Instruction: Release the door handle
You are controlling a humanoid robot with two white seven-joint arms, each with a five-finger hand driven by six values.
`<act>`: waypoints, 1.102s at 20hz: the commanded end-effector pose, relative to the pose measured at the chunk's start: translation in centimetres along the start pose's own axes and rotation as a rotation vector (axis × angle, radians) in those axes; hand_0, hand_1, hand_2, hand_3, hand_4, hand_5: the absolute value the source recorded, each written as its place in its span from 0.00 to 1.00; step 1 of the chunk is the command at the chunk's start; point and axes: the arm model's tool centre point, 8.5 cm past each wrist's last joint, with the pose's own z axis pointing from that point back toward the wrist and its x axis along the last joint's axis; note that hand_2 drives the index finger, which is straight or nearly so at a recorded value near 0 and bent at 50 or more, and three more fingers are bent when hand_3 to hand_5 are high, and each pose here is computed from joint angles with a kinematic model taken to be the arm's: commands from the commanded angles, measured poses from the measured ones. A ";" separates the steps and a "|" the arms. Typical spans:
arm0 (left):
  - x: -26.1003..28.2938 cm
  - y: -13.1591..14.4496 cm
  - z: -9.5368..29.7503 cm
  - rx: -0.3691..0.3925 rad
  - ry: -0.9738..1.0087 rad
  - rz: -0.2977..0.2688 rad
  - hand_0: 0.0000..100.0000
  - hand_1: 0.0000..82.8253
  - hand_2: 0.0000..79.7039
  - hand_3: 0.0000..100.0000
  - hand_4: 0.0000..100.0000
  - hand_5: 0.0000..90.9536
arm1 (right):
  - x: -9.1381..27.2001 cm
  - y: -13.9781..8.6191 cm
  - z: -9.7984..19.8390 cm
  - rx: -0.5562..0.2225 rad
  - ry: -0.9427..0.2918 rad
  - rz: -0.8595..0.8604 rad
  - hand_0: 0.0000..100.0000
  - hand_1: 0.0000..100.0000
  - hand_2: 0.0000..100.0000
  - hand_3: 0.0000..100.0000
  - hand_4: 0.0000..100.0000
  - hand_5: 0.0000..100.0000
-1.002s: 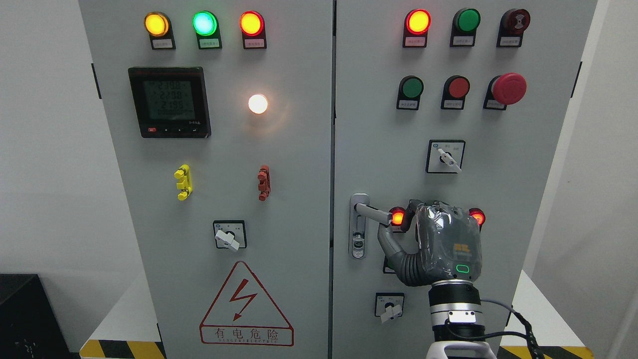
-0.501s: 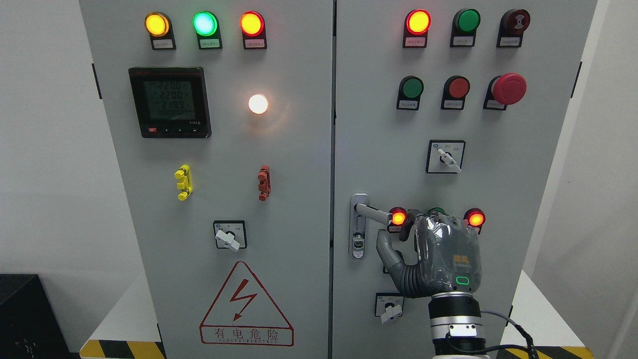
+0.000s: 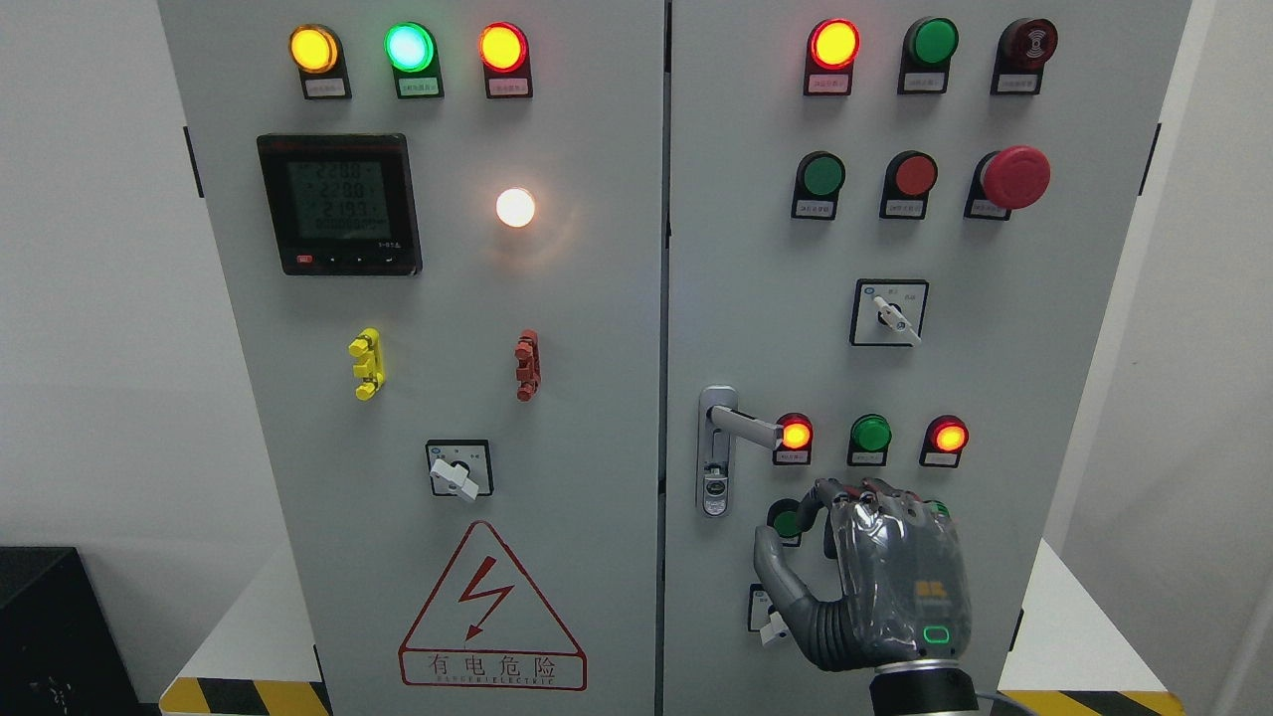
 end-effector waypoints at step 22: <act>0.0 0.1 0.0 0.000 0.000 0.000 0.00 0.00 0.05 0.10 0.00 0.00 | -4.8 -6.8 2.0 -0.307 0.006 -0.056 0.43 0.26 0.00 0.00 0.00 0.00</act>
